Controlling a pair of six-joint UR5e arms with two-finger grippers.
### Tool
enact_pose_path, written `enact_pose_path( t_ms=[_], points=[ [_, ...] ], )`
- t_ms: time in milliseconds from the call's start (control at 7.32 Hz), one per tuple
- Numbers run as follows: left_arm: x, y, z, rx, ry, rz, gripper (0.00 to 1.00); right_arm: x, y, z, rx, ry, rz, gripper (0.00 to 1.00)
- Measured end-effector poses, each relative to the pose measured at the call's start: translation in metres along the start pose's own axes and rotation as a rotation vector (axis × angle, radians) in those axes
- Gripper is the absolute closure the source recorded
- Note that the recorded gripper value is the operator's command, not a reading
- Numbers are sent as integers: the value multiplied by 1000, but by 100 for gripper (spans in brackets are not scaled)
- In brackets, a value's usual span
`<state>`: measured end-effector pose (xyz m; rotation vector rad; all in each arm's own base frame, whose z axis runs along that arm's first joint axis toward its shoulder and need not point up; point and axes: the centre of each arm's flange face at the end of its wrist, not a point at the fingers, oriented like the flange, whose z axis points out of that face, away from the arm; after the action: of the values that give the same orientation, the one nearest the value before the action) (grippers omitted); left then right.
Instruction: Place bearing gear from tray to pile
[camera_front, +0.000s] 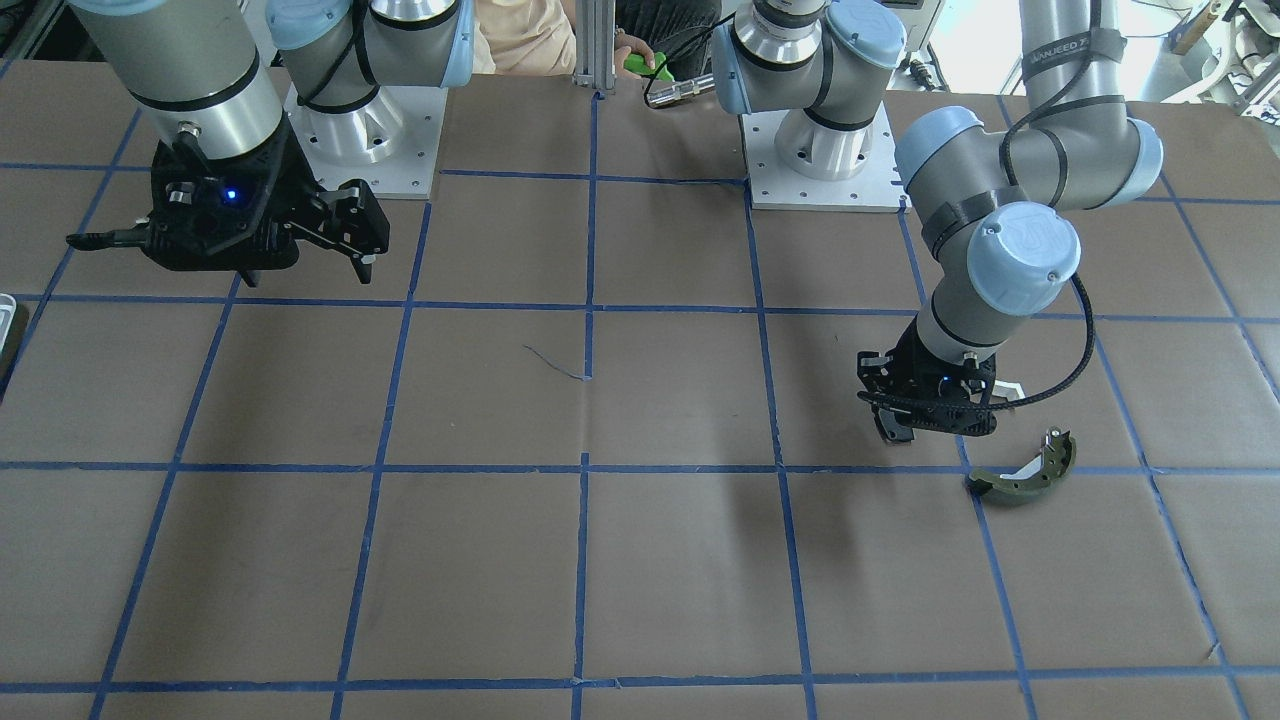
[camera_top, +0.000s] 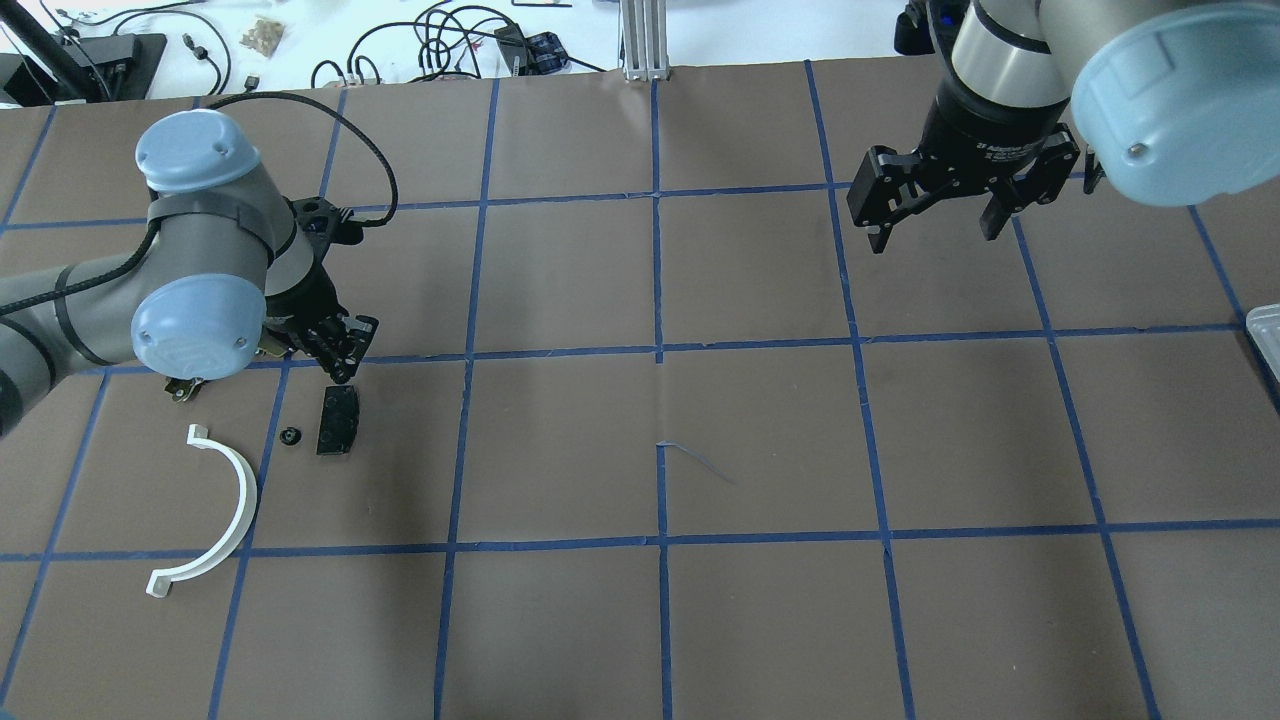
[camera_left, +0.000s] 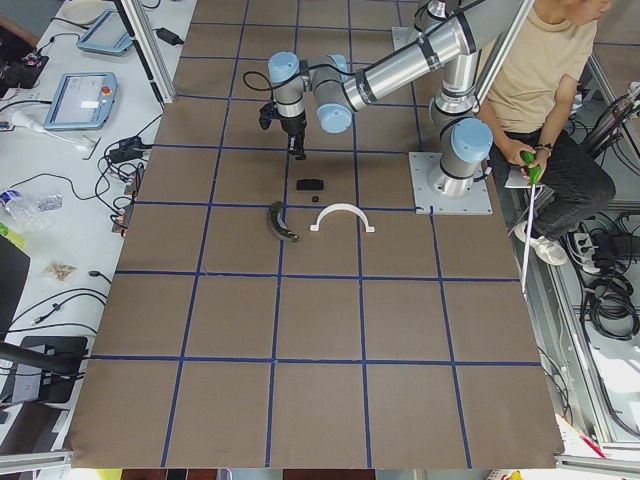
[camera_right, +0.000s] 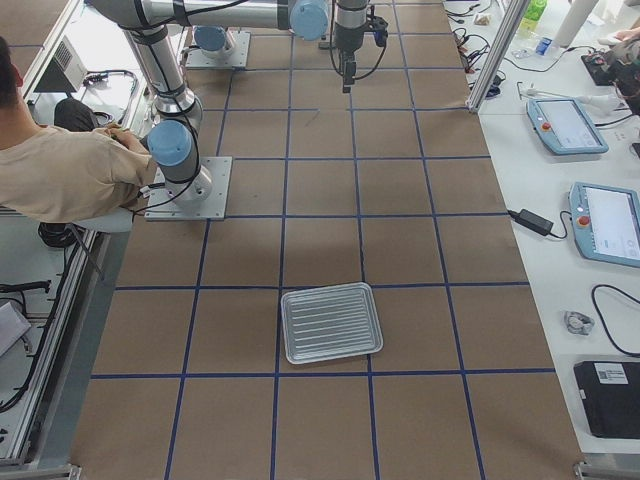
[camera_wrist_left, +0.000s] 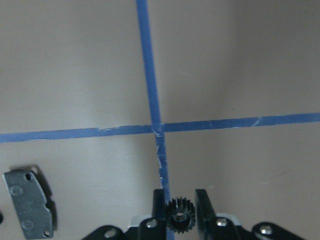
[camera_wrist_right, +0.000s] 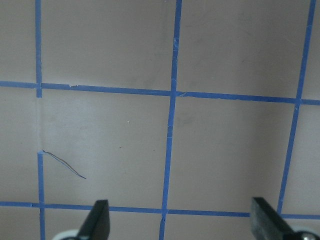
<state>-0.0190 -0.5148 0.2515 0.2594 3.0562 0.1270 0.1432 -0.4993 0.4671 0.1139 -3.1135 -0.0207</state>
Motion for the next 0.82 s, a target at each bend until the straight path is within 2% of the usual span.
enact_pose_path(
  t_ms=[410,820],
  points=[
    [-52,56,49,41,-14,-30,100,0,0,0,-1,0,1,0],
    [-43,99,68,34,-12,-34,100,0,0,0,0,0,1,0]
  ],
)
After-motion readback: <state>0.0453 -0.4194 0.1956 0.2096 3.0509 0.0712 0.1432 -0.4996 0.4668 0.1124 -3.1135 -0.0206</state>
